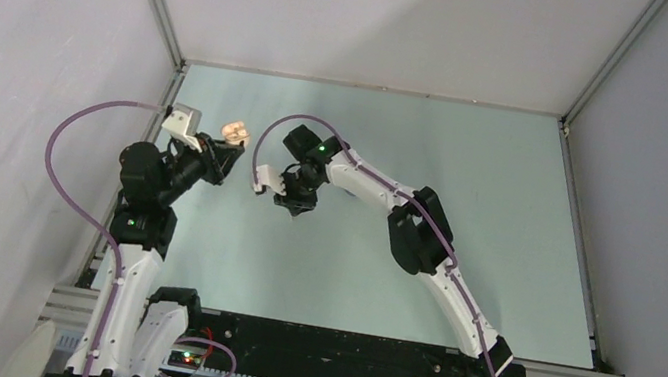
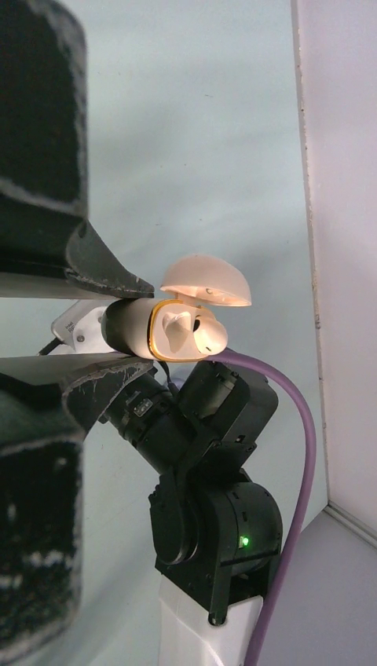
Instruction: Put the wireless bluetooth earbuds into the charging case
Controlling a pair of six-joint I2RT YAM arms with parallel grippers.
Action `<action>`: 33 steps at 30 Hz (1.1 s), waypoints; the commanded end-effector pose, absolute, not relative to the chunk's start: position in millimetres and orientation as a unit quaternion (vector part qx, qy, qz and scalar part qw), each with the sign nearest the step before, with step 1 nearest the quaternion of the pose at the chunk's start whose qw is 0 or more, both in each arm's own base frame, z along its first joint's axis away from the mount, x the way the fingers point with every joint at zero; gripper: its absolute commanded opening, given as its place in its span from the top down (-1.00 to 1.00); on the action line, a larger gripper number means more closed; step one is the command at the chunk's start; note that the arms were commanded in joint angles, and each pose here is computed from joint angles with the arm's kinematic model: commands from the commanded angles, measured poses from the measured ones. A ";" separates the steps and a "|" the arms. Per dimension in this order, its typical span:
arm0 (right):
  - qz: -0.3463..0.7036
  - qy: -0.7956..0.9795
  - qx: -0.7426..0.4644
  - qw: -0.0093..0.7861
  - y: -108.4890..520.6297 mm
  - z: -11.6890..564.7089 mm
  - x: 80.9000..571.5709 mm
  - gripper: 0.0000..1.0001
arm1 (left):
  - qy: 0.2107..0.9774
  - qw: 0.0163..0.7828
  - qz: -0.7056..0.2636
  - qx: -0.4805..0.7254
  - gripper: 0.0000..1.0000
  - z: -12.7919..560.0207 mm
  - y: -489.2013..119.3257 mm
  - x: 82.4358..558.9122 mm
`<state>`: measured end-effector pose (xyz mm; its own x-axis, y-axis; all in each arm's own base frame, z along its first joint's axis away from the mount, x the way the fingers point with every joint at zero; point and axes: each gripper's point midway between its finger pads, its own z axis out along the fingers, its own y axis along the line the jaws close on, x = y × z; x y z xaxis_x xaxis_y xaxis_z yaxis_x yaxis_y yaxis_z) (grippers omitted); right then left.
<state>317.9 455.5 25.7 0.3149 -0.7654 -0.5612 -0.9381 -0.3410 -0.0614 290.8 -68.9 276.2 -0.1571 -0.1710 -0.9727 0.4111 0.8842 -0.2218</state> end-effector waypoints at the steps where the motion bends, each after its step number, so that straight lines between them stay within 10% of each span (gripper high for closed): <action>1: 0.229 0.534 -0.794 0.178 456.3 23.2 313.3 0.50 | 0.717 0.657 -0.214 0.096 1.00 283.8 -66.4 288.8; 12: 0.167 0.618 -0.716 0.280 433.4 95.8 356.3 1.00 | 0.709 0.659 -0.235 0.088 1.00 286.1 -70.0 299.1; 33: -0.050 0.450 -0.502 0.737 285.0 447.2 342.1 1.00 | 0.578 0.689 -0.308 0.310 1.00 370.9 -220.8 352.1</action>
<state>345.9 286.0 411.1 0.5176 -0.5330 -0.6693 -0.5106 0.4352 -0.7415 355.3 -192.7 321.8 -0.0924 -0.0780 -0.9927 0.7299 0.6728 -0.1208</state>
